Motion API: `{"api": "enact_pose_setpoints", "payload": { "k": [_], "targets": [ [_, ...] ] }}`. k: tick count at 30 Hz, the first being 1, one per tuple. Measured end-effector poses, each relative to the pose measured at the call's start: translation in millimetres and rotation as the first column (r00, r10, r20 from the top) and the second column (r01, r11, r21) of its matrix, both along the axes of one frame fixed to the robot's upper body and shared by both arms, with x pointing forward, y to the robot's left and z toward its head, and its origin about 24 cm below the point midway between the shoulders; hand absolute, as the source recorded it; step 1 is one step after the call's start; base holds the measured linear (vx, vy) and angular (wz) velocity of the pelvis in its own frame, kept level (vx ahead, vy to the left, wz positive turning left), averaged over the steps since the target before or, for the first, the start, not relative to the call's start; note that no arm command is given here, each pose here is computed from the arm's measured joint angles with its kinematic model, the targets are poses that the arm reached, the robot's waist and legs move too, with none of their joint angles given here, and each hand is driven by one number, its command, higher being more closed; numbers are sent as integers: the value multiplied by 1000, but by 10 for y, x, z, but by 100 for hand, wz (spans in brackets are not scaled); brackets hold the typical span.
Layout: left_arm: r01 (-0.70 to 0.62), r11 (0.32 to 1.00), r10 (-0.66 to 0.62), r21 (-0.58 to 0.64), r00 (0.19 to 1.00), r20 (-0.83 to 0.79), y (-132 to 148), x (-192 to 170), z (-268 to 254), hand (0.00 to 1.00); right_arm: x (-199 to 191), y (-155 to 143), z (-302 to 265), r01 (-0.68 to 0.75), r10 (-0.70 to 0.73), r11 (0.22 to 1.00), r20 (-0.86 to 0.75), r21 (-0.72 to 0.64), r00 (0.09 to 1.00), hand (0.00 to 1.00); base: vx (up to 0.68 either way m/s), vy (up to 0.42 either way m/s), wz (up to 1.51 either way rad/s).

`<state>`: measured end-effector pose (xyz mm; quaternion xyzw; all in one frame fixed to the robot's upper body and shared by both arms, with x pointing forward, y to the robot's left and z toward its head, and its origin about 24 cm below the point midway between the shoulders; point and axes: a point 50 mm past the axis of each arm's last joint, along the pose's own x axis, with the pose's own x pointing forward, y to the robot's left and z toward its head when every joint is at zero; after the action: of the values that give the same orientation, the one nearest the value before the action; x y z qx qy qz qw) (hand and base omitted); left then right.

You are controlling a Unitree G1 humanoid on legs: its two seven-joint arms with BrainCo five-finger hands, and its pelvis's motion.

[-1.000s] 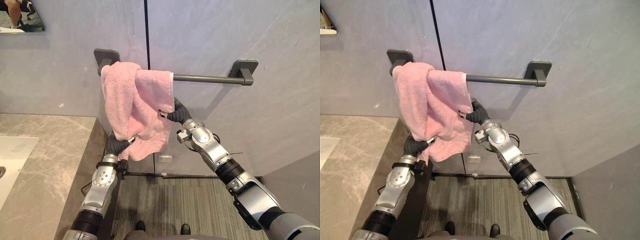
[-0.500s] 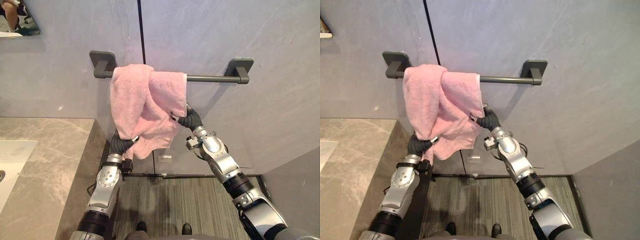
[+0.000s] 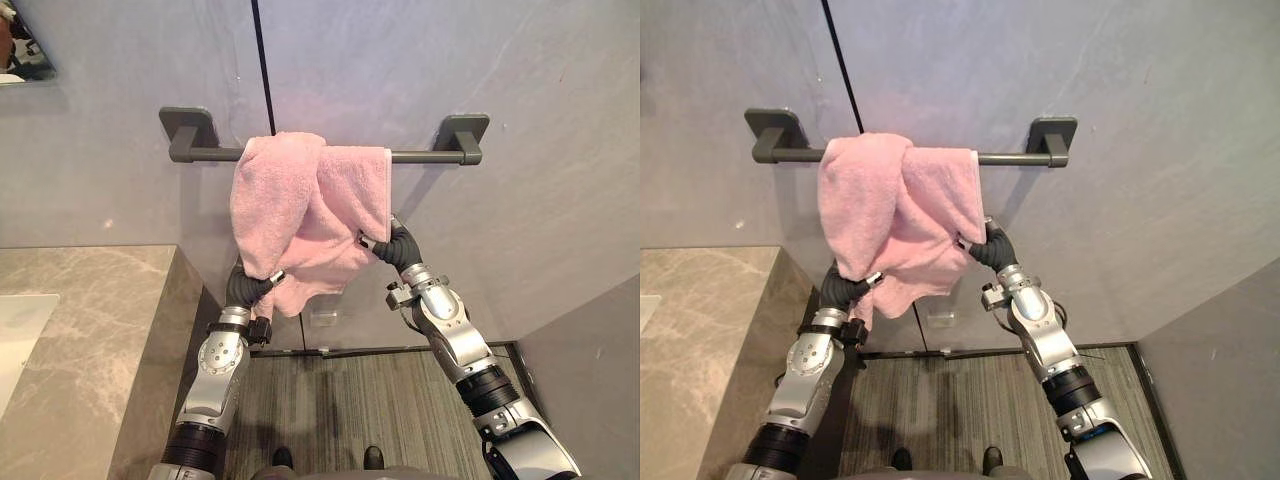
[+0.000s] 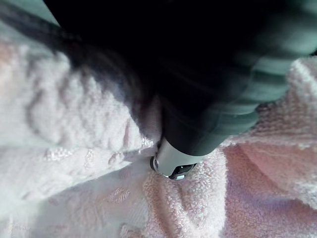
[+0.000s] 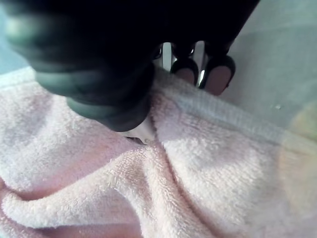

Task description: Organize washtable

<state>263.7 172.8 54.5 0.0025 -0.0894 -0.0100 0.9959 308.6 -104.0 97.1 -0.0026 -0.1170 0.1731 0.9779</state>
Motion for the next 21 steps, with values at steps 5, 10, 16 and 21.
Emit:
{"api": "enact_pose_setpoints", "payload": {
  "k": [5,10,16,21],
  "targets": [
    [-7,1000,7,-10,1000,7,36,10,18,100,-3,3,3,0,0,1000,7,-16,1000,100,0,0,0],
    [-15,1000,15,-18,1000,8,77,9,22,100,-5,10,2,-10,11,999,13,-36,1000,100,-4,-1,1],
    [-29,998,29,-48,1000,1,117,2,7,0,-4,-12,1,-13,14,999,15,-53,1000,100,0,0,2],
    [-219,966,216,-134,976,-36,528,-91,-81,0,69,-476,70,167,-166,985,34,-33,986,100,7,-4,9]
  ]
}}
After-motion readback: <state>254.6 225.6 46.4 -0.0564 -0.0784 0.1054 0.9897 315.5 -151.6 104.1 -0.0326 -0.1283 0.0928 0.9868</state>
